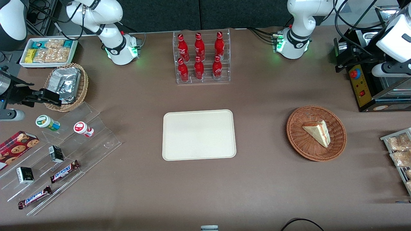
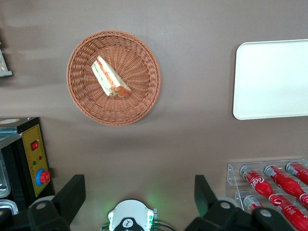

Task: Place sandwich from basket to tray
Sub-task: 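Move the left gripper over the wrapped sandwich in the wicker basket, then lower the open left gripper and close it on the sandwich, then lift the sandwich and carry it with the left gripper over the tray, then lower the sandwich onto the tray and open the left gripper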

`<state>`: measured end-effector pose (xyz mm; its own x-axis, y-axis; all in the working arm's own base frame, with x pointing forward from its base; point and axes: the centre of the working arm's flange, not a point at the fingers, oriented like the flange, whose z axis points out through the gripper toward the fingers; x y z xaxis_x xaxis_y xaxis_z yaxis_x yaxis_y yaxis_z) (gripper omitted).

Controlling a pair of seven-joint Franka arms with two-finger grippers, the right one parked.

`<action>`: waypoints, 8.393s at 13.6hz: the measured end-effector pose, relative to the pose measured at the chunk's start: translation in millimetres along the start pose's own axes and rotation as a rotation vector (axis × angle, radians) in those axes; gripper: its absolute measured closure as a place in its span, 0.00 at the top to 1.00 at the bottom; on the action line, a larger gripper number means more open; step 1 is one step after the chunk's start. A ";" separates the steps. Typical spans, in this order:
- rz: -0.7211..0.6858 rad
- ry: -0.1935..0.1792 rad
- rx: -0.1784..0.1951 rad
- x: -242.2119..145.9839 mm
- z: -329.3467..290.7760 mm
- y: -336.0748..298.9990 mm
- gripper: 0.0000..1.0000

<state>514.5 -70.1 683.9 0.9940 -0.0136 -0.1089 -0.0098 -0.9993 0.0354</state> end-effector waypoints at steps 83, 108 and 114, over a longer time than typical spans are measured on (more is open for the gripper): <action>-0.319 0.098 0.094 33.8 237.2 215.3 0.16; -0.068 0.190 0.091 35.0 465.8 427.0 0.18; -0.085 0.209 0.083 41.3 458.1 426.9 0.68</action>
<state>501.3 -512.9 239.4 0.9926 0.0689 0.0998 0.0740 -0.9961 -0.0480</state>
